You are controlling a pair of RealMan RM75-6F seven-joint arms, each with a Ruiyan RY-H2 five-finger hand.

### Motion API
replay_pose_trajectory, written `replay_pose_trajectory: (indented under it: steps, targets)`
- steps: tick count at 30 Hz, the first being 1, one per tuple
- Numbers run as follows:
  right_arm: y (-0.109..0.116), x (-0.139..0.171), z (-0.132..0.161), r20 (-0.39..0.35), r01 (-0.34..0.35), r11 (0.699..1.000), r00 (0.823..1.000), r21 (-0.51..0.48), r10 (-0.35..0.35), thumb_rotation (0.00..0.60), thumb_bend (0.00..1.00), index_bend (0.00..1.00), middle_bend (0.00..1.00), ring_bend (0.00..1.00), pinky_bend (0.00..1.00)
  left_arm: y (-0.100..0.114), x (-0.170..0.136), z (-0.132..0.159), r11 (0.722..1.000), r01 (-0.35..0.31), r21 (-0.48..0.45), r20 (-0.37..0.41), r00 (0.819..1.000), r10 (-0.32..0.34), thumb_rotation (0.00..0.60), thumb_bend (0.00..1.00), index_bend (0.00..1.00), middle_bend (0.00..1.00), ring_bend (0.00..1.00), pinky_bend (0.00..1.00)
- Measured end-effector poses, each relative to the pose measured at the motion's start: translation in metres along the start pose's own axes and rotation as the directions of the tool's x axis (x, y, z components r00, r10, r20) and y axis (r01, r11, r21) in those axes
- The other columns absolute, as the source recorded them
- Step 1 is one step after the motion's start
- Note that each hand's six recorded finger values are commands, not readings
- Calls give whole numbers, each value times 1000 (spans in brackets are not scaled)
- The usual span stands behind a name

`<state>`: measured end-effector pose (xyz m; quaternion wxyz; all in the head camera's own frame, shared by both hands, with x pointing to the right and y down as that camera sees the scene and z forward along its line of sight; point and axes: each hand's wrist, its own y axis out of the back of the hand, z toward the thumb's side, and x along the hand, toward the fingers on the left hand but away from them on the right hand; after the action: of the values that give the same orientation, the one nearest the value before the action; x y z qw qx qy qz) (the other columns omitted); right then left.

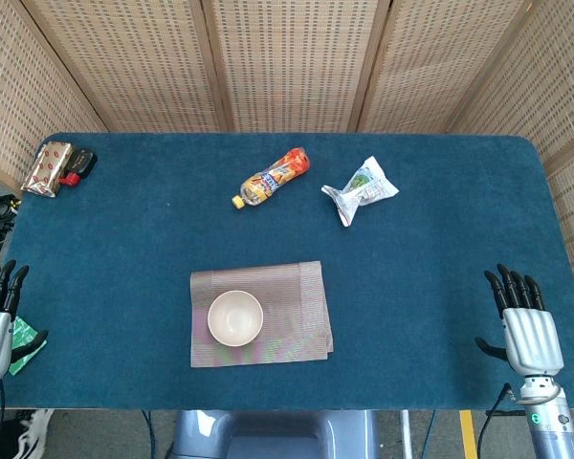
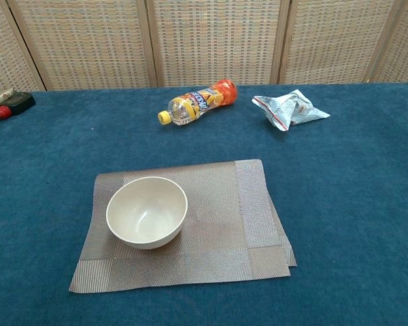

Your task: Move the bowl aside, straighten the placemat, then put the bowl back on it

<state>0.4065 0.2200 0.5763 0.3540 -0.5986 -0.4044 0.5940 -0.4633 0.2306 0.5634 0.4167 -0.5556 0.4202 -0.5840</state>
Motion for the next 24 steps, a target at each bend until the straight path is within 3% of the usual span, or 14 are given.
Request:
replay_pose_trajectory:
  steps: [24]
  targets:
    - [6,5,4,-25,37,999,999,-16,-38,600,156,0,0,0,0,-5,-1,7,1000,15,7,25,1000,-15,600,89,0,0,0,0]
